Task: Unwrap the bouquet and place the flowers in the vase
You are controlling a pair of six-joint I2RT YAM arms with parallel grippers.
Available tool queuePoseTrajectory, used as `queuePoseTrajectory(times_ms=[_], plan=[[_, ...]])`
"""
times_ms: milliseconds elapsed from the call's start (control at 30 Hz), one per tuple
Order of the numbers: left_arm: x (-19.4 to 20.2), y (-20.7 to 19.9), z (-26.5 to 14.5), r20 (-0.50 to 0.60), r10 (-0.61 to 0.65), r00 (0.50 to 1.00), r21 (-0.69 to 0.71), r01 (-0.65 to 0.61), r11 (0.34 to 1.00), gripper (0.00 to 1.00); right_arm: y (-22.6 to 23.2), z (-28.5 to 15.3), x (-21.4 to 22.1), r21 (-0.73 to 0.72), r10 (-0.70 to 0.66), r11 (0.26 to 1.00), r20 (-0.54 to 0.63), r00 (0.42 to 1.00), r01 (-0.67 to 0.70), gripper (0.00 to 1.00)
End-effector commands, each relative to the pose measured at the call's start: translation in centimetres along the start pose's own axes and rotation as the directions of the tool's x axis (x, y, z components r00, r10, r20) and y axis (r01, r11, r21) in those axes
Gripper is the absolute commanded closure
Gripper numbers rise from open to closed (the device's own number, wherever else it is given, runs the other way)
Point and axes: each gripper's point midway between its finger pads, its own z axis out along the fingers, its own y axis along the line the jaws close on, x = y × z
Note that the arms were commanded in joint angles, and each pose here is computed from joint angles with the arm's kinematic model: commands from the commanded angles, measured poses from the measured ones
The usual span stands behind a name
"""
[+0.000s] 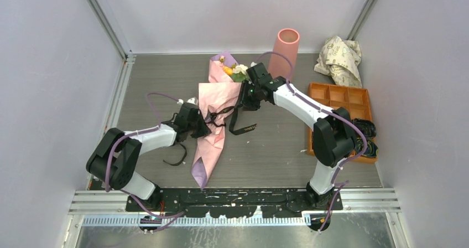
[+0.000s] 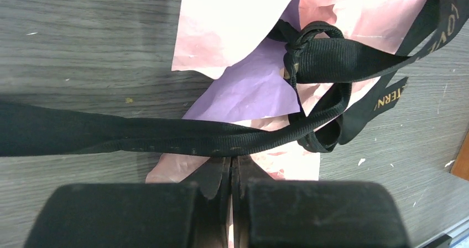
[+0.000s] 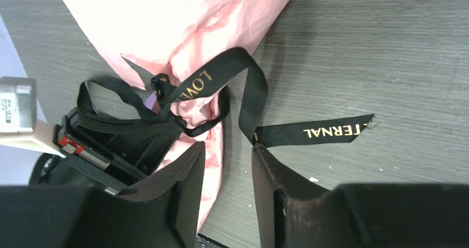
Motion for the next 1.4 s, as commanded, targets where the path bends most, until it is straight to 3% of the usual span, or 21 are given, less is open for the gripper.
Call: queuePoseTrajectory(times_ms=[0, 367, 667, 1367], plan=[[-0.2, 2.0, -1.8, -0.015, 0.035, 0.999, -0.108, -0.036, 0.993, 1.00, 2.6, -2.6, -0.2, -0.047, -0.103, 0.993, 0.048, 0.994, 0.105, 0.57], [-7.2, -0.7, -12.0, 0.191, 0.079, 0.978, -0.144, -0.052, 0.988, 1.00, 8.3, -0.1, 5.3, -0.116, -0.352, 0.931, -0.023, 0.936, 0.347, 0.57], [-10.0, -1.1, -19.3, 0.343, 0.105, 0.934, -0.145, -0.057, 0.988, 0.99, 6.8, 4.0, 5.5, -0.029, -0.438, 0.899, -0.035, 0.898, 0.437, 0.57], [-9.4, -0.4, -19.2, 0.335, 0.104, 0.936, -0.159, -0.053, 0.986, 0.99, 7.9, 7.7, 6.1, -0.050, -0.457, 0.889, -0.045, 0.888, 0.455, 0.59]])
